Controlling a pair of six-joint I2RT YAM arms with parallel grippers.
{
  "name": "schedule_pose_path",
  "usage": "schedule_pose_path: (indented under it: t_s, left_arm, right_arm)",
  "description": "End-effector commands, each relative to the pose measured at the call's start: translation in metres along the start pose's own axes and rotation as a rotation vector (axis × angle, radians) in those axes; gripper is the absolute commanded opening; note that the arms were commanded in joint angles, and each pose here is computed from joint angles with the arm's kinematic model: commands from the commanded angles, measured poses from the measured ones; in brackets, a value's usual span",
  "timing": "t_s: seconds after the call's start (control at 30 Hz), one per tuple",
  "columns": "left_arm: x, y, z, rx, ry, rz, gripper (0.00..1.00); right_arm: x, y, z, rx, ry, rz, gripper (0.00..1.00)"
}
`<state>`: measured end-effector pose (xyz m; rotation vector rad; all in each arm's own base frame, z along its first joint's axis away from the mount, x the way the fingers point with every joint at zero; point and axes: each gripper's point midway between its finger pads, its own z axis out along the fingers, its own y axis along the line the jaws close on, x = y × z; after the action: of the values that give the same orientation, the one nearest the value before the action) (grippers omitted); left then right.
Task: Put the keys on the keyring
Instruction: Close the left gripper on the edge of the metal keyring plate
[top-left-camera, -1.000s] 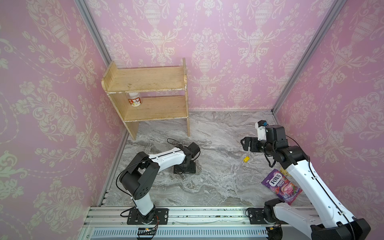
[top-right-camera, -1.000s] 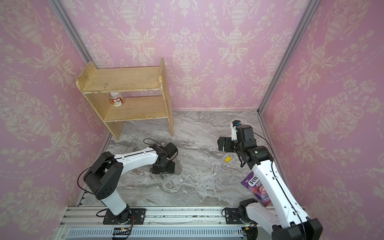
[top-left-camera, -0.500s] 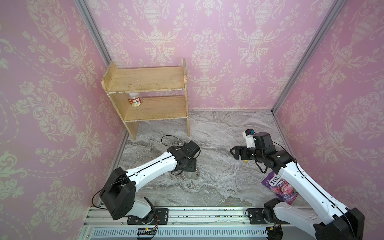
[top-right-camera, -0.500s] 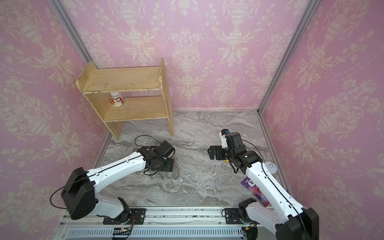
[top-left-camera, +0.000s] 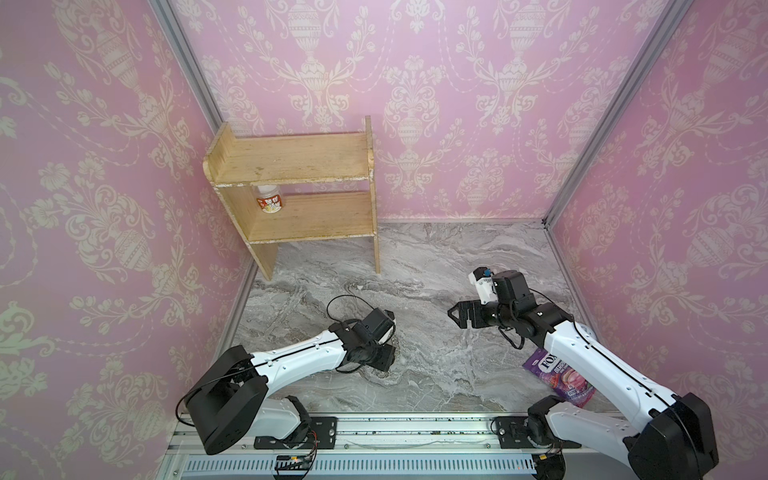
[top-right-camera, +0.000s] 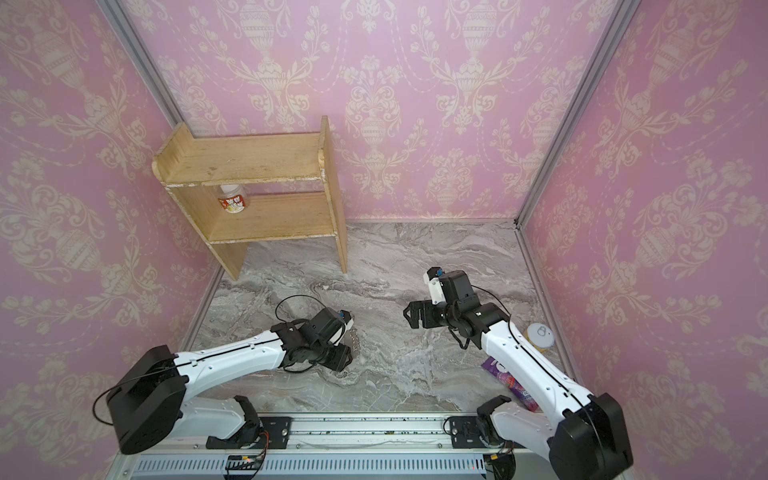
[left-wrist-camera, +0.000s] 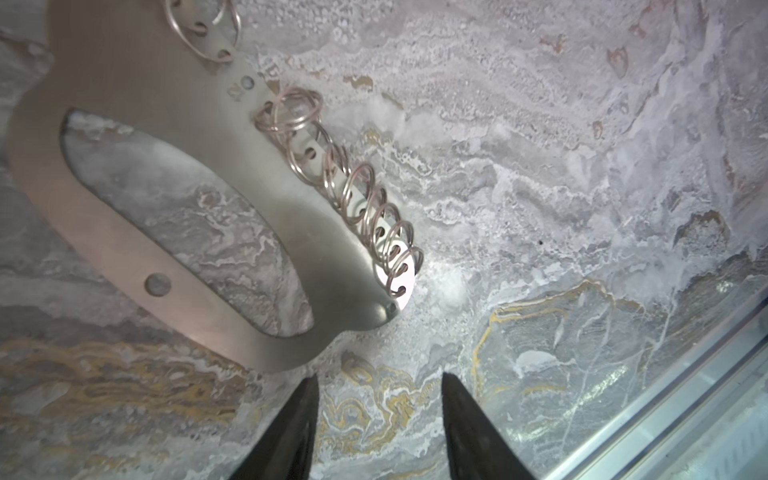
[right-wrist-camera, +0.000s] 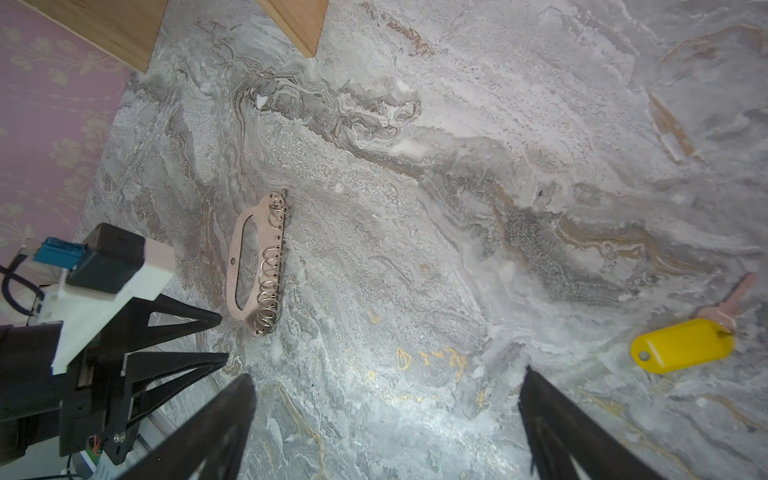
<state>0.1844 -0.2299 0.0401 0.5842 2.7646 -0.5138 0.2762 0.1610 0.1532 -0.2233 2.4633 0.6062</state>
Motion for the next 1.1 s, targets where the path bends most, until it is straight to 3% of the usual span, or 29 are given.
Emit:
schedule_pose_path:
  t_s: [0.0, 0.37, 1.07]
  left_arm:
    - [-0.015, -0.018, 0.006, 0.093, -0.078, 0.085, 0.46]
    - [-0.015, -0.005, 0.017, 0.031, -0.093, 0.155, 0.30]
    - [-0.010, -0.003, 0.028, 0.027, -0.064, 0.164, 0.17]
  right_arm:
    - [-0.010, 0.004, -0.002, -0.007, -0.039, -0.052, 1.00]
    - [-0.012, 0.005, -0.014, -0.003, -0.072, -0.095, 1.00]
    - [-0.014, 0.003, -0.021, 0.018, -0.089, -0.125, 1.00]
